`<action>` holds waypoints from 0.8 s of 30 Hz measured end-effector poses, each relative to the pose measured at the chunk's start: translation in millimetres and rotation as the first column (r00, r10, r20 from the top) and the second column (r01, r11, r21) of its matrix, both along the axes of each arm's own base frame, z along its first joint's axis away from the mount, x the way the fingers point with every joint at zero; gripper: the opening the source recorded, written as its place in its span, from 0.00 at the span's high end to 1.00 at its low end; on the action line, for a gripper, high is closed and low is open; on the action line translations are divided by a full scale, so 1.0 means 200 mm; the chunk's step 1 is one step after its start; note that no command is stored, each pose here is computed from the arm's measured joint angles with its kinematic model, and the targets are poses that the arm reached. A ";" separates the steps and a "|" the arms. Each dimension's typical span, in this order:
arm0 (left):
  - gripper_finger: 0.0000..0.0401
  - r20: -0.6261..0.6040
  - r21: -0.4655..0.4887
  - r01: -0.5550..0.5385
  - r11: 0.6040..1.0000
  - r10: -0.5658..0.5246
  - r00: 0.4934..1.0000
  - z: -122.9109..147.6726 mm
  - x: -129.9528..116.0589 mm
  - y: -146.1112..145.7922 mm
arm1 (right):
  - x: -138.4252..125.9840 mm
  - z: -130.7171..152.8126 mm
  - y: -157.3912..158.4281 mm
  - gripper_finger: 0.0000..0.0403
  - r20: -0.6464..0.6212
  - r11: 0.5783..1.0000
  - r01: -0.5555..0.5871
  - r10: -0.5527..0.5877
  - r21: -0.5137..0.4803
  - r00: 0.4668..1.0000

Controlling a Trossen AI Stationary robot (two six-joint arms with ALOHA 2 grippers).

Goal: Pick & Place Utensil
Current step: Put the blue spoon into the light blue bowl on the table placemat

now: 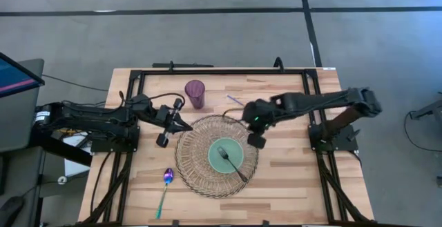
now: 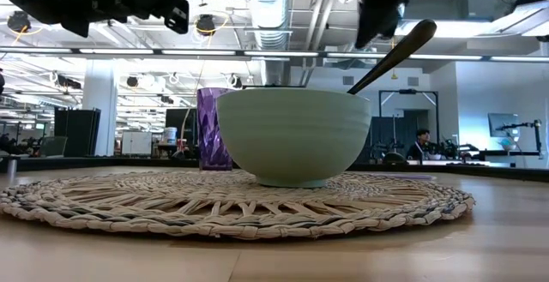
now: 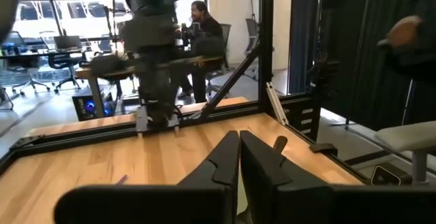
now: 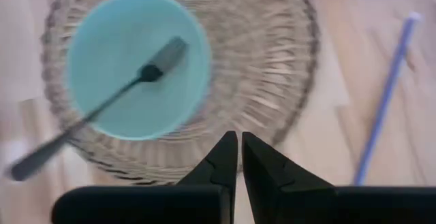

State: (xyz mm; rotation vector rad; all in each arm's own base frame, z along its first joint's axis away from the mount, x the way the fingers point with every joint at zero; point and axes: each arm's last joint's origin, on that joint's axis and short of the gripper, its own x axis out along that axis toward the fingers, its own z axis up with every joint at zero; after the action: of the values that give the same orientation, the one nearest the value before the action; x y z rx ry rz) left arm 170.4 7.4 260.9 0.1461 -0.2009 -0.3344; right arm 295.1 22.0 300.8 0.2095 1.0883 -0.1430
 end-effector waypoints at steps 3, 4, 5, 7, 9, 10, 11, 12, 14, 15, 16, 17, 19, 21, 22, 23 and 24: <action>0.94 0.000 -0.002 0.000 1.000 0.000 1.000 0.00 0.00 0.00 | -0.10 -0.04 -0.07 0.96 0.080 1.000 0.031 -0.030 -0.005 0.996; 0.93 0.000 -0.003 -0.002 1.000 0.002 1.000 0.00 0.00 0.00 | -0.13 -0.05 -0.09 0.96 0.121 0.999 0.042 -0.041 -0.005 0.992; 0.92 0.000 -0.004 -0.006 1.000 0.006 1.000 0.00 0.00 0.00 | -0.16 -0.06 -0.11 0.96 0.167 0.999 0.048 -0.046 -0.009 0.985; 0.90 -0.004 -0.022 -0.034 0.999 0.034 0.999 0.00 0.00 0.00 | -0.18 -0.08 -0.14 0.96 0.281 0.998 0.041 -0.027 -0.043 0.959; 0.88 -0.008 -0.043 -0.071 0.997 0.071 0.997 0.00 0.01 0.00 | -0.19 -0.10 -0.17 0.96 0.402 0.993 0.025 0.024 -0.117 0.915; 0.86 -0.005 -0.050 -0.087 0.995 0.087 0.996 0.00 0.01 0.00 | -0.20 -0.10 -0.18 0.96 0.454 0.986 0.010 0.067 -0.165 0.888; 0.84 0.003 -0.054 -0.094 0.994 0.094 0.996 0.00 0.01 -0.01 | -0.19 -0.11 -0.19 0.96 0.495 0.977 -0.004 0.112 -0.214 0.862; 0.82 0.011 -0.067 -0.096 0.993 0.097 0.995 0.01 0.02 -0.02 | -0.19 -0.12 -0.20 0.96 0.529 0.964 -0.013 0.157 -0.266 0.834; 0.78 0.053 -0.089 -0.091 0.992 0.096 0.994 0.02 0.03 -0.04 | -0.18 -0.13 -0.22 0.96 0.575 0.935 -0.018 0.233 -0.354 0.784; 0.77 0.073 -0.098 -0.085 0.992 0.092 0.993 0.03 0.04 -0.05 | -0.17 -0.12 -0.23 0.96 0.585 0.914 -0.018 0.274 -0.404 0.763; 0.75 0.085 -0.110 -0.081 0.991 0.091 0.992 0.03 0.05 -0.07 | -0.17 -0.11 -0.24 0.96 0.584 0.890 -0.019 0.315 -0.456 0.748; 0.73 0.089 -0.122 -0.086 0.989 0.098 0.991 0.03 0.06 -0.08 | -0.16 -0.10 -0.26 0.96 0.582 0.863 -0.013 0.351 -0.505 0.734; 0.69 0.069 -0.140 -0.120 0.983 0.131 0.989 0.01 0.08 -0.10 | -0.15 -0.08 -0.29 0.96 0.584 0.826 0.012 0.388 -0.564 0.713; 0.65 0.033 -0.159 -0.176 0.971 0.184 0.982 0.00 0.11 -0.12 | -0.15 -0.05 -0.33 0.96 0.614 0.814 0.063 0.382 -0.577 0.691; 0.63 0.011 -0.164 -0.203 0.965 0.208 0.978 -0.01 0.13 -0.13 | -0.15 -0.03 -0.35 0.96 0.628 0.812 0.081 0.379 -0.577 0.680; 0.62 -0.010 -0.166 -0.223 0.961 0.224 0.974 0.00 0.15 -0.14 | -0.16 -0.01 -0.38 0.96 0.638 0.813 0.090 0.378 -0.576 0.671; 0.61 -0.032 -0.164 -0.235 0.958 0.233 0.972 0.00 0.18 -0.16 | -0.16 0.00 -0.40 0.96 0.646 0.814 0.091 0.380 -0.573 0.662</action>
State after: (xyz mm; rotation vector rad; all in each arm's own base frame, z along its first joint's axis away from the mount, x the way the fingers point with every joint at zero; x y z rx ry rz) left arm 205.7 -23.9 261.1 0.0014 -0.1960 -0.0811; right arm 263.4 -57.6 300.2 -0.3599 0.1878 -0.1993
